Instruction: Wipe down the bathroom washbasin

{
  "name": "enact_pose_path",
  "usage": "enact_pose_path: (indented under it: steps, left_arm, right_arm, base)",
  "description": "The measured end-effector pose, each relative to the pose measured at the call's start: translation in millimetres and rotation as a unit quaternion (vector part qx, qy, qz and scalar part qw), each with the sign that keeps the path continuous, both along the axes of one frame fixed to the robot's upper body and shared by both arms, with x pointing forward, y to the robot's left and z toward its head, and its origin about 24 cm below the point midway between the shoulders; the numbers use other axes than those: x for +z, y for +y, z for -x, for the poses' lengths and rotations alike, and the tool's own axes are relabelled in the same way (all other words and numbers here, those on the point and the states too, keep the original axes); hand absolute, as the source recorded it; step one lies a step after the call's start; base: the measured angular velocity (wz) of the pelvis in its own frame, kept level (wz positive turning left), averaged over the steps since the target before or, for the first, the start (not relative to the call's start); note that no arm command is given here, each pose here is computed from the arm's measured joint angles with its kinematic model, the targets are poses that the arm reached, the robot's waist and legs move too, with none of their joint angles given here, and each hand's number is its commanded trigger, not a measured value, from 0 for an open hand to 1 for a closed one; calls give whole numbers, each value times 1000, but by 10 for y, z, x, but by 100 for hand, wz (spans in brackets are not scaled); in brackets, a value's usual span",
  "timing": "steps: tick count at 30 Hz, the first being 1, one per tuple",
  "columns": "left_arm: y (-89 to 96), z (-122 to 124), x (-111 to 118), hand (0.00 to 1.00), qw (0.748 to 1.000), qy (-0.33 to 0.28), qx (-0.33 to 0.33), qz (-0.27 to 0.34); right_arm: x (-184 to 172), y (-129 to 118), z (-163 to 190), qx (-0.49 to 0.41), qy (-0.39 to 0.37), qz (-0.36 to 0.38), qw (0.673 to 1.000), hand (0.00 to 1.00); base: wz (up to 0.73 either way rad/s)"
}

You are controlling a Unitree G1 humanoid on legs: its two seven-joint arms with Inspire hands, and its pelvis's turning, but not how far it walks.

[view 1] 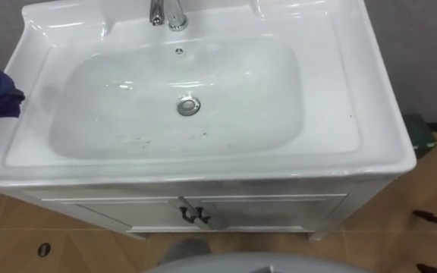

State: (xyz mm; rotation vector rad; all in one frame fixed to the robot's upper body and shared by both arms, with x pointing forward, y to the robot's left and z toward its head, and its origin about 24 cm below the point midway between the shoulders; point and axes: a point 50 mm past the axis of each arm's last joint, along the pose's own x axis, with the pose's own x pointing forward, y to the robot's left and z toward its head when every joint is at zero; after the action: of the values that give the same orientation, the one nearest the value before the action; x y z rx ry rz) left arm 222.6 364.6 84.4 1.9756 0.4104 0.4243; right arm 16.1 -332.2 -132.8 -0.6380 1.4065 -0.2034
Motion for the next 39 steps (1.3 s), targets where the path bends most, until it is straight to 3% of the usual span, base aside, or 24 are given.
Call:
enact_pose_path:
  steps: [9, 20, 32, 39]
  left_arm:
    - [-137, -37, 140, 100, 999, -28, -33, -11]
    - [-164, -23, 71, 100, 999, -25, -30, 3]
    - [-18, 86, 12, 100, 1000, -14, 3, 5]
    - [-32, 141, -55, 100, 1000, -26, -6, -2]
  right_arm:
    - [-12, 24, -2, 0, -2, 2, 1000, 0]
    - [-61, 125, -3, 19, 7, -11, 1000, 0]
    - [-104, 257, -104, 24, -7, -29, 999, 0]
    - [-112, 285, -121, -1, -23, -38, 999, 0]
  base:
    - [1]
    - [3]
    - [5]
    - [10]
